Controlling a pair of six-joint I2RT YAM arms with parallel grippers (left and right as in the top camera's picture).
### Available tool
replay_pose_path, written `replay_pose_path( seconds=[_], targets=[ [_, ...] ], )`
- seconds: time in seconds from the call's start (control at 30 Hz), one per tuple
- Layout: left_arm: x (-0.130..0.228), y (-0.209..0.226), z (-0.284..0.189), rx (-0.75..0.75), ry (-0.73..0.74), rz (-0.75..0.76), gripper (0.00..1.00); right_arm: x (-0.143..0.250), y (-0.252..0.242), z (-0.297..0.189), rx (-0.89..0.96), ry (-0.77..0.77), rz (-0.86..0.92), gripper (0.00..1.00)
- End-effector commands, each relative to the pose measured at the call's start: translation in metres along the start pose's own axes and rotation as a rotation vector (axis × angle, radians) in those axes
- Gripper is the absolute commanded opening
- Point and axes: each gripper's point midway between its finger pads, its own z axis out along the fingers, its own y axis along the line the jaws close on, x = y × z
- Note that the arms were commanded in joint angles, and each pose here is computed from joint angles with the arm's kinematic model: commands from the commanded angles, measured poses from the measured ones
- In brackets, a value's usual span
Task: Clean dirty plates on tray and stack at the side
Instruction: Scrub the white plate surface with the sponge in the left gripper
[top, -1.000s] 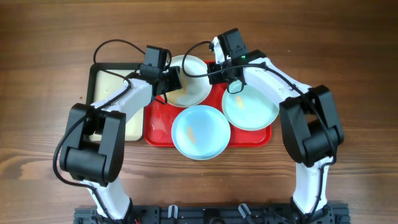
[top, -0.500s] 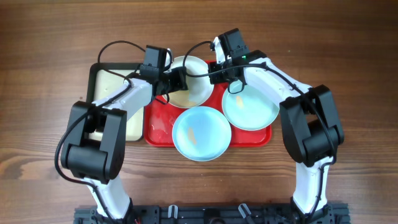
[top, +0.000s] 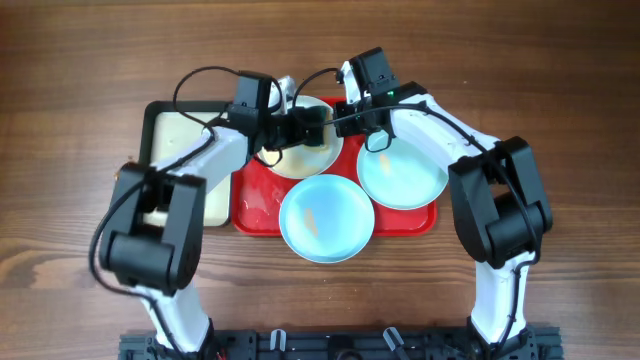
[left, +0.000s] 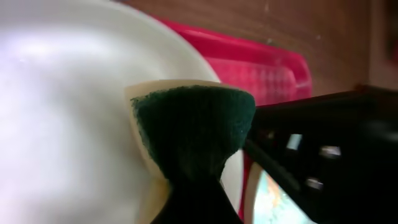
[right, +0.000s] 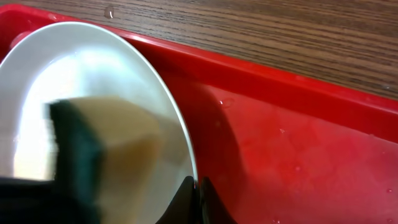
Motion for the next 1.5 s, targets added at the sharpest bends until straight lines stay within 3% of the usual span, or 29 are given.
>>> replay_pose_path(
  seconds=[0.0,0.33,0.97,1.47],
  targets=[
    [-0.042,-0.029,-0.052,-0.010,-0.156,0.045,0.04,0.009,0.004,0.011,-0.021,0.030,0.003,0.04],
    [-0.018,0.036,-0.071,-0.368,-0.123,-0.063,0.04,0.009,0.004,0.011,-0.022,0.029,0.004,0.04],
    [0.016,0.087,-0.032,-0.472,-0.001,-0.143,0.04,0.009,0.004,0.011,-0.022,0.030,0.003,0.04],
    [0.044,0.044,0.016,-0.386,0.047,-0.098,0.04,0.009,0.004,0.011,-0.022,0.029,0.003,0.04]
  ],
)
